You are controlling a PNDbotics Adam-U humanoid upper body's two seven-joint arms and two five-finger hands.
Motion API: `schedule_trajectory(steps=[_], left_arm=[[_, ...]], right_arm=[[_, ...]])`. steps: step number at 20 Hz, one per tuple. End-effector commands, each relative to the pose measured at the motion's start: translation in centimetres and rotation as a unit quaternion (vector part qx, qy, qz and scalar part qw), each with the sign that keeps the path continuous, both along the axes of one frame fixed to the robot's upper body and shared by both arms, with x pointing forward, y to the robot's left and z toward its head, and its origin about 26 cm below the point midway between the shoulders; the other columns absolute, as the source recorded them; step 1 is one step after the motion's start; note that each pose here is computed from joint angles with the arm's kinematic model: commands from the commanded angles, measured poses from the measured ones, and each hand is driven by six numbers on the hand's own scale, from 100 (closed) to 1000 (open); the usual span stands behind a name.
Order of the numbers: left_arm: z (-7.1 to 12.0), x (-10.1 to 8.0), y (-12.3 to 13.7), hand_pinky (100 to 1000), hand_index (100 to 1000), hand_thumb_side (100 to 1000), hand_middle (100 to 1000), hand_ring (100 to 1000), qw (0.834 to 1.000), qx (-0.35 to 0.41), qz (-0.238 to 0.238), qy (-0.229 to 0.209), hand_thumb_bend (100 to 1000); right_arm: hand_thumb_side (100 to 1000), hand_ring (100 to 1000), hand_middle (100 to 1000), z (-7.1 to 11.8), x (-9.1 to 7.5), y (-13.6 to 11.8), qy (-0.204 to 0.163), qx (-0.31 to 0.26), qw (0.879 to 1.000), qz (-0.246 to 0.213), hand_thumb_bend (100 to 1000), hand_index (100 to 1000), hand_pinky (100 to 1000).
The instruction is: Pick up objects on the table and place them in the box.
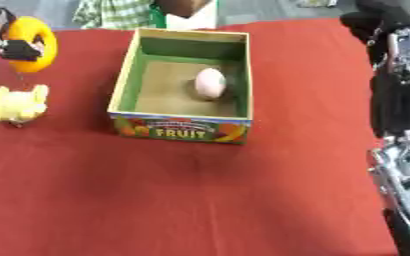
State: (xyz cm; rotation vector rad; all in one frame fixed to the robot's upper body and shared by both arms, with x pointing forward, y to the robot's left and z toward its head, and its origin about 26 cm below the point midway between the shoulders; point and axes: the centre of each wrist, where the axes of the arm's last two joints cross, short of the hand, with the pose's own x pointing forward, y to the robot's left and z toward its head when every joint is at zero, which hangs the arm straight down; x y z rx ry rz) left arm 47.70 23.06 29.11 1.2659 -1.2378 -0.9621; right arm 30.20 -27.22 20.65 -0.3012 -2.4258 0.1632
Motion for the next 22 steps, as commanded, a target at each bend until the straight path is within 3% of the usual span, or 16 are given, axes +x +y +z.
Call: schedule_trajectory(steps=[1,12,16,22], left_arm=[[3.3,-0.9,-0.6,297,552,374,442,422,0.999,0.024,-0.007,-0.045,100],[6.9,-2.9,-8.6,303,559,385,451,425,0.985,0.071,-0.122,-0.099,100],[6.4,-3.5,-11.9,299,548,378,443,423,0.976,0.089,-0.165,-0.107,100],[4.2,-3.4,-15.1,274,531,365,426,415,0.968,0.126,-0.191,-0.104,100]], right_arm=[[1000,802,660,0.8,-0.3,-0.1,-0.015,-0.006,1.000,-0.001,100,815,900],[1000,801,659,1.1,-0.2,0.1,-0.015,-0.007,1.000,0.005,100,815,899],[1000,801,658,1.2,-0.2,0.3,-0.016,-0.006,1.000,0.012,100,814,899],[1000,802,657,1.2,-0.1,0.5,-0.015,-0.005,1.000,0.017,100,815,900]])
